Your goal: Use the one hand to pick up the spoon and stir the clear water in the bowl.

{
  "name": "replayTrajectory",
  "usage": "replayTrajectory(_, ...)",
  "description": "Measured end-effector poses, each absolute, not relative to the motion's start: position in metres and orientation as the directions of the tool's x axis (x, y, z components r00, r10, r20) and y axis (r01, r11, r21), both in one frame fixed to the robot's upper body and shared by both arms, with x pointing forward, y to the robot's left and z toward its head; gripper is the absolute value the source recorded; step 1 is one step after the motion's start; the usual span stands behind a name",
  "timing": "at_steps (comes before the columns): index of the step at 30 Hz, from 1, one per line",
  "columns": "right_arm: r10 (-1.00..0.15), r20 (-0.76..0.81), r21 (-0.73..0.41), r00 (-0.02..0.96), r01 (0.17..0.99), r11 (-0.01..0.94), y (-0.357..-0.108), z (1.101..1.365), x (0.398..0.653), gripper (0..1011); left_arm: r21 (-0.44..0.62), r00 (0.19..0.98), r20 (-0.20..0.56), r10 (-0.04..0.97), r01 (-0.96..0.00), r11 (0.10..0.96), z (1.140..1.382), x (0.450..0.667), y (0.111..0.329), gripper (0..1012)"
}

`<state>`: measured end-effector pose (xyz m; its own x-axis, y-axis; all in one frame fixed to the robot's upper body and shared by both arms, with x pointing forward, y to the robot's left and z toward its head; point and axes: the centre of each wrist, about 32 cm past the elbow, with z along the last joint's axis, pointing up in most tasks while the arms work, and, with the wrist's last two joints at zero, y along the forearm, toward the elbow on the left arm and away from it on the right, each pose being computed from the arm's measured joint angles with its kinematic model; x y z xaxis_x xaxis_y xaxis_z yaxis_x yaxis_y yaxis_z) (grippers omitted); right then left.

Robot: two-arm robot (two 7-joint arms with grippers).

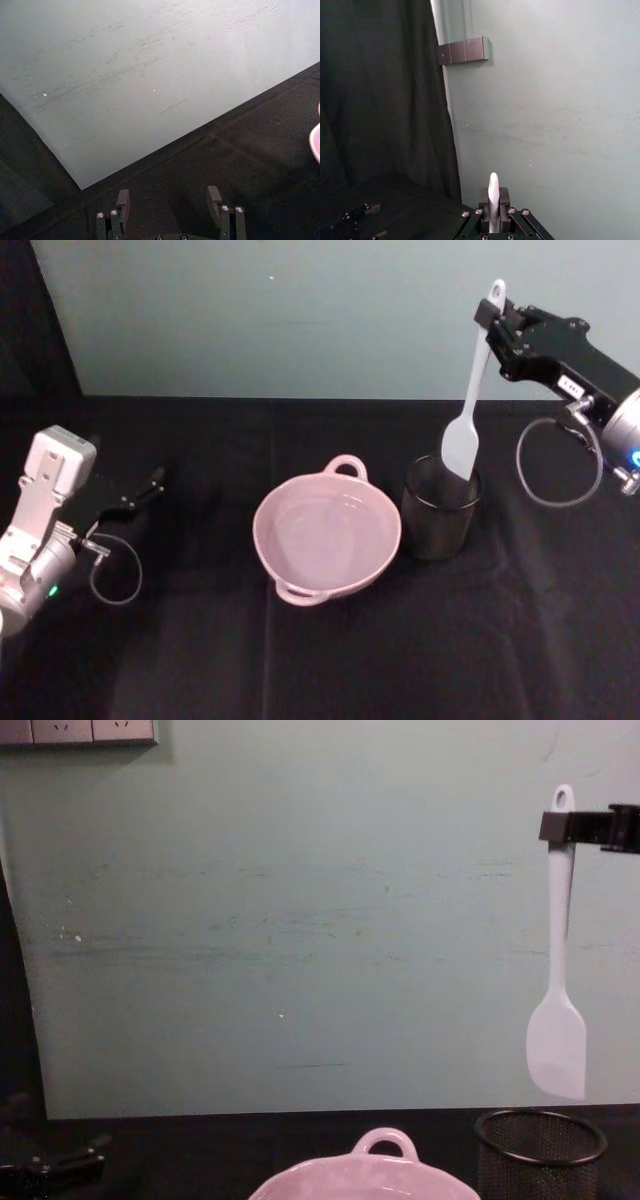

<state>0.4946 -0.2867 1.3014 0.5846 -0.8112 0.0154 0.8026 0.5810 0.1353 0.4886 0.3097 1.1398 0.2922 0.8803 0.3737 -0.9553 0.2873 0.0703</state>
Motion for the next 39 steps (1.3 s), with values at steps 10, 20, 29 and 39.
replayTrajectory(10,-0.81,0.017,0.14,0.587,0.8,0.583,-0.2871,1.3035,0.4944,124,0.07,0.292,0.374,0.88,-0.955,0.287,1.1398,0.4886,0.3097,1011)
replayTrajectory(20,-0.81,0.015,0.138,0.586,0.801,0.582,-0.287,1.3022,0.4947,124,0.07,0.292,0.374,0.88,-0.955,0.287,1.1398,0.4886,0.3097,1011)
replayTrajectory(29,-0.81,0.014,0.137,0.586,0.802,0.582,-0.2868,1.3015,0.4947,124,0.07,0.292,0.374,0.88,-0.955,0.287,1.1398,0.4886,0.3097,1011)
replayTrajectory(39,-0.808,0.016,0.136,0.589,0.799,0.585,-0.2853,1.3014,0.4957,124,0.07,0.292,0.374,0.88,-0.955,0.287,1.1398,0.4886,0.3097,1011)
